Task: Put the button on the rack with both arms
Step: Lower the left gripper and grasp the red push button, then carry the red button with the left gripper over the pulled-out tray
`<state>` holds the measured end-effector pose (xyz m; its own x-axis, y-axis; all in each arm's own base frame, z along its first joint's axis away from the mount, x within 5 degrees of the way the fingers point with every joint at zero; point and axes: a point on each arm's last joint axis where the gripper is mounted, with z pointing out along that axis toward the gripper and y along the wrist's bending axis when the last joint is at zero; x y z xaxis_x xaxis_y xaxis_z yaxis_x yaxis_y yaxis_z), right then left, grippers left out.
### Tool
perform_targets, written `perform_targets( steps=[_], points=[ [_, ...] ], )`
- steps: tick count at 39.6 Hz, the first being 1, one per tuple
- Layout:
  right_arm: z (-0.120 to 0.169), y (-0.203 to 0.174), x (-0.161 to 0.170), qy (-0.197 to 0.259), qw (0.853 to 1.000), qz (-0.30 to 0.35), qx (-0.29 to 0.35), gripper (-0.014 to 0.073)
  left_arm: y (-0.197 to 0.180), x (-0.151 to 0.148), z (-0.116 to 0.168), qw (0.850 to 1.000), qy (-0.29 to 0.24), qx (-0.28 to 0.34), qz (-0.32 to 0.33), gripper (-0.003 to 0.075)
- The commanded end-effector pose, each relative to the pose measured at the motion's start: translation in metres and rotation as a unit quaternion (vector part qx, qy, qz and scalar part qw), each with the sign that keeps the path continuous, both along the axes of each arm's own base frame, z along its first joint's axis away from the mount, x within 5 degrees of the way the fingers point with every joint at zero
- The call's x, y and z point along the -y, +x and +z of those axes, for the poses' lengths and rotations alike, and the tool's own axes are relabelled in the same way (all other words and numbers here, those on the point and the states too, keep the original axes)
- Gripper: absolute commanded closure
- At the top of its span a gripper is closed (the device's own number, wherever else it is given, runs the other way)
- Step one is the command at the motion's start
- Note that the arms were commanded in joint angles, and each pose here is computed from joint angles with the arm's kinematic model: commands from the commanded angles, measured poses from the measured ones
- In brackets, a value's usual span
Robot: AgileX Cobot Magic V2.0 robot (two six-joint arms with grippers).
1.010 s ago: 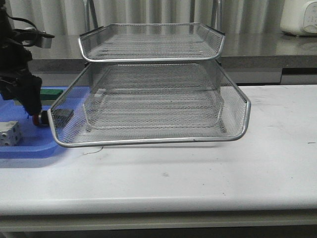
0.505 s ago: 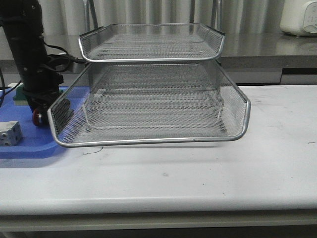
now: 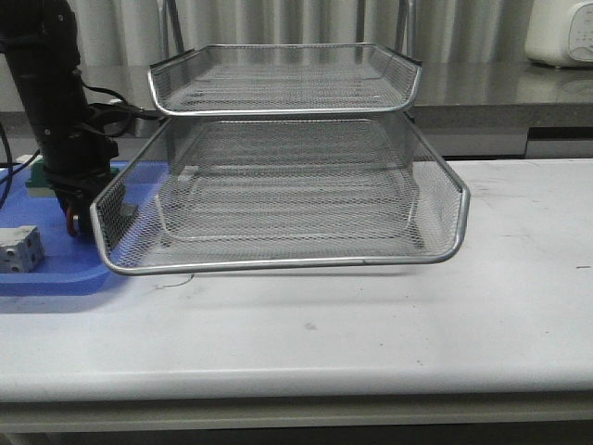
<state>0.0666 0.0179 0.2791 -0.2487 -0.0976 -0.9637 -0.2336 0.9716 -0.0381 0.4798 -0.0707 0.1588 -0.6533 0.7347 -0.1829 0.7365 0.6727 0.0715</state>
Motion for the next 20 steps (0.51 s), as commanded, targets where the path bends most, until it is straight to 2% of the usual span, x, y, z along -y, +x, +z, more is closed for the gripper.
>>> perform_targets(
  steps=[1,6,13,20],
  points=[
    [0.014,0.002,0.001,0.007,0.999,-0.01,0.041,0.0704,0.003,0.003,0.037,0.998,-0.021,0.057,0.005,0.0454],
    [0.014,0.002,0.001,0.007,0.999,-0.01,0.041,0.0704,0.004,-0.005,0.037,0.998,-0.02,0.056,0.013,0.0512],
    [0.014,0.002,0.001,0.007,0.999,-0.01,0.041,0.0704,0.004,-0.018,0.04,0.998,-0.02,0.052,0.028,0.0521],
    [0.014,0.002,0.001,0.007,0.999,-0.01,0.041,0.0704,0.0,-0.037,0.068,0.996,-0.028,0.052,0.059,0.0521]
  ],
)
